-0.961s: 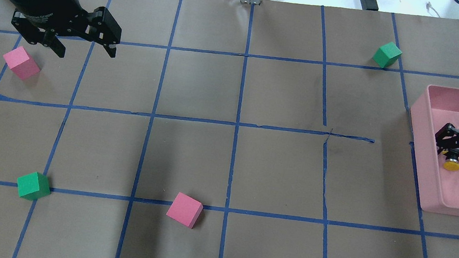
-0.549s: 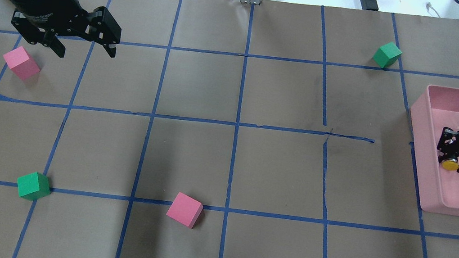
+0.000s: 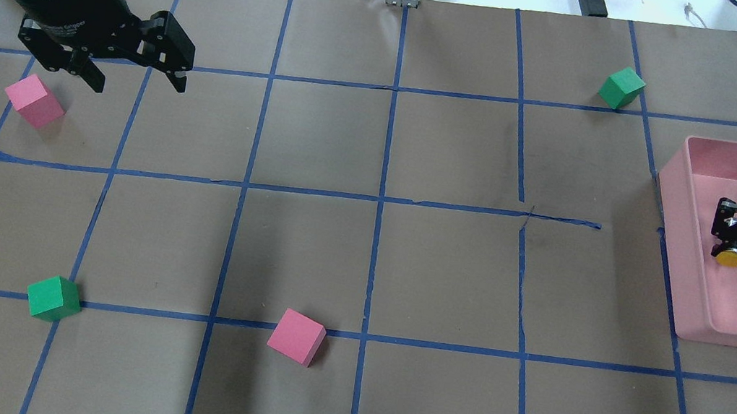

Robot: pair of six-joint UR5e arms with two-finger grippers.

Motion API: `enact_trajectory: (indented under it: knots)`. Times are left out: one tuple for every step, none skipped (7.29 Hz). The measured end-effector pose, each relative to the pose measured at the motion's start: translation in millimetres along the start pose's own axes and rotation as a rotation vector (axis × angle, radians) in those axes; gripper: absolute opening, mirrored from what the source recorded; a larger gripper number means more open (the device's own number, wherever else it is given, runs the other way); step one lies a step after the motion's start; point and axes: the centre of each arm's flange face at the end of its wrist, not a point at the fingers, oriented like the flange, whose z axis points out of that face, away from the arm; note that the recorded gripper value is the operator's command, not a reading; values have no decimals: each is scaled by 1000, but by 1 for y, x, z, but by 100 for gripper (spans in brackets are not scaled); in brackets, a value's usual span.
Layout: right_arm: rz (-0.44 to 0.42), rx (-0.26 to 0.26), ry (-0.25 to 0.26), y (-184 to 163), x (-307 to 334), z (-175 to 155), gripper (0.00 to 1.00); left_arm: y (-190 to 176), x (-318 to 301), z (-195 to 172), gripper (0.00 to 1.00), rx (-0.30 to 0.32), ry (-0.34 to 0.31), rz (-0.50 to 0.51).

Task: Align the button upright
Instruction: 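Lower the right gripper into the bin and grasp the button by its yellow cap, then lift the button out of the bin and carry it to the table center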

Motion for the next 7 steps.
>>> enact_trajectory:
  knots:
    - [0,15,-2,1,2,-19,0,0,0,0,100,0,0,0]
    - [-7,32,-4,3,3,-42,0,0,0,0,100,1,0,-1]
    - [-40,51,-4,5,3,-62,0,0,-1,0,100,1,0,-1]
    - [-98,73,-1,4,3,-78,0,0,-1,0,100,0,0,-1]
    - [-165,96,5,4,-1,-92,0,0,-1,0,100,0,0,-1]
    - [-252,119,15,6,-19,-104,0,0,-1,0,100,0,0,-1]
    - [-344,138,30,15,-59,-114,0,0,-1,0,100,0,0,-1]
